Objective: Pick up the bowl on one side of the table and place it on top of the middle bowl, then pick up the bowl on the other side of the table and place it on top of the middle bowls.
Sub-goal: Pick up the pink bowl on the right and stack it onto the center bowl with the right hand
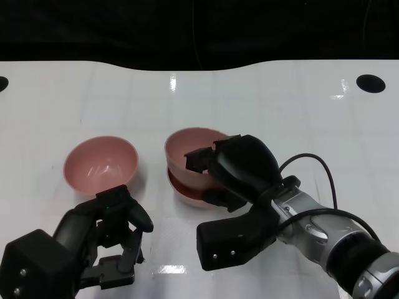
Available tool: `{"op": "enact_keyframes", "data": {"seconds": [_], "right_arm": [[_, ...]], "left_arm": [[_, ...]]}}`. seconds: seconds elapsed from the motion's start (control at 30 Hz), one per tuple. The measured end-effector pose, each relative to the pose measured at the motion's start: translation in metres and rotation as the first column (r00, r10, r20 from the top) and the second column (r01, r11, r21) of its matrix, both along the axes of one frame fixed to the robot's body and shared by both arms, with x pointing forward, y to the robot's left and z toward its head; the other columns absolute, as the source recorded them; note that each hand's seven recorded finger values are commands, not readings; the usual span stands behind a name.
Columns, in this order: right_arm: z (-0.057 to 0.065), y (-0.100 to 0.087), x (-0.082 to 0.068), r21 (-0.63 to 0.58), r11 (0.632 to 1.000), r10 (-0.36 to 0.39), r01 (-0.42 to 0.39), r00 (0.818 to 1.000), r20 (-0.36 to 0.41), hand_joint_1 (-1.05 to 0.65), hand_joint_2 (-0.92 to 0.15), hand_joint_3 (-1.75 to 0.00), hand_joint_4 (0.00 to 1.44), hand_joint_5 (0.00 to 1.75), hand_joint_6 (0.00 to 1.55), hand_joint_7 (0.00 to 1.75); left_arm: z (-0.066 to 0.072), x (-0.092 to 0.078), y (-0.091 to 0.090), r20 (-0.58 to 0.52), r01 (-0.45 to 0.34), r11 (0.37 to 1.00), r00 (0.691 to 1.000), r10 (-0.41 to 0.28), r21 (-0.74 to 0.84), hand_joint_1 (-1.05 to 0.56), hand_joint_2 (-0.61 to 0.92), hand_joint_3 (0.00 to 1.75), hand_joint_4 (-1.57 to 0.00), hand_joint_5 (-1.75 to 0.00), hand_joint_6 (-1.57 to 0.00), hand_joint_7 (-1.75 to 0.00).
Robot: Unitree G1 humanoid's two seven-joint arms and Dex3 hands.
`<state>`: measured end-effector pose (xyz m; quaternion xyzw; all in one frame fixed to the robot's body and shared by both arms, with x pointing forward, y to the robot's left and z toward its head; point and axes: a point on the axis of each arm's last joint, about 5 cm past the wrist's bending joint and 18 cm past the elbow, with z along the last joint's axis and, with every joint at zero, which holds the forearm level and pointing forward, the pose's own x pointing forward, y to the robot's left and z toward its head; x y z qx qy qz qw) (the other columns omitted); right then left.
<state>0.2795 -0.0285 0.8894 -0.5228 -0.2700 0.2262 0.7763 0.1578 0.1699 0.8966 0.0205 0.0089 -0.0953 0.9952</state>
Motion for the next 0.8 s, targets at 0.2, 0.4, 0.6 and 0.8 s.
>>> {"op": "enact_keyframes", "data": {"seconds": [0.2,0.4,0.6,0.8], "right_arm": [[0.006,0.004,0.000,-0.084,0.996,0.020,-0.024,0.999,-0.041,-0.49,-0.92,-0.11,0.68,0.51,0.80,0.04],[0.012,0.003,0.001,-0.139,0.990,0.026,-0.033,0.998,-0.053,-0.57,-0.92,-0.17,0.61,0.42,0.72,0.00],[0.015,0.001,0.001,-0.139,0.990,0.032,-0.037,0.999,-0.036,-0.58,-0.92,-0.18,0.63,0.43,0.73,0.01],[0.023,0.000,-0.001,-0.134,0.990,0.052,-0.051,0.999,0.006,-0.58,-0.92,-0.19,0.65,0.44,0.75,0.02]], "left_arm": [[0.001,0.000,0.000,0.023,0.003,1.000,1.000,-0.003,-0.006,-0.17,0.40,1.26,-0.81,-1.75,-0.75,-1.52],[0.001,0.000,0.000,0.024,0.003,1.000,1.000,-0.003,-0.004,-0.16,0.41,1.25,-0.80,-1.75,-0.76,-1.52],[0.001,0.000,0.000,0.016,0.003,1.000,1.000,-0.003,-0.004,-0.16,0.41,1.24,-0.80,-1.75,-0.76,-1.50],[0.000,0.000,-0.001,0.014,0.004,1.000,1.000,-0.004,-0.003,-0.17,0.41,1.23,-0.81,-1.75,-0.76,-1.50]]}}
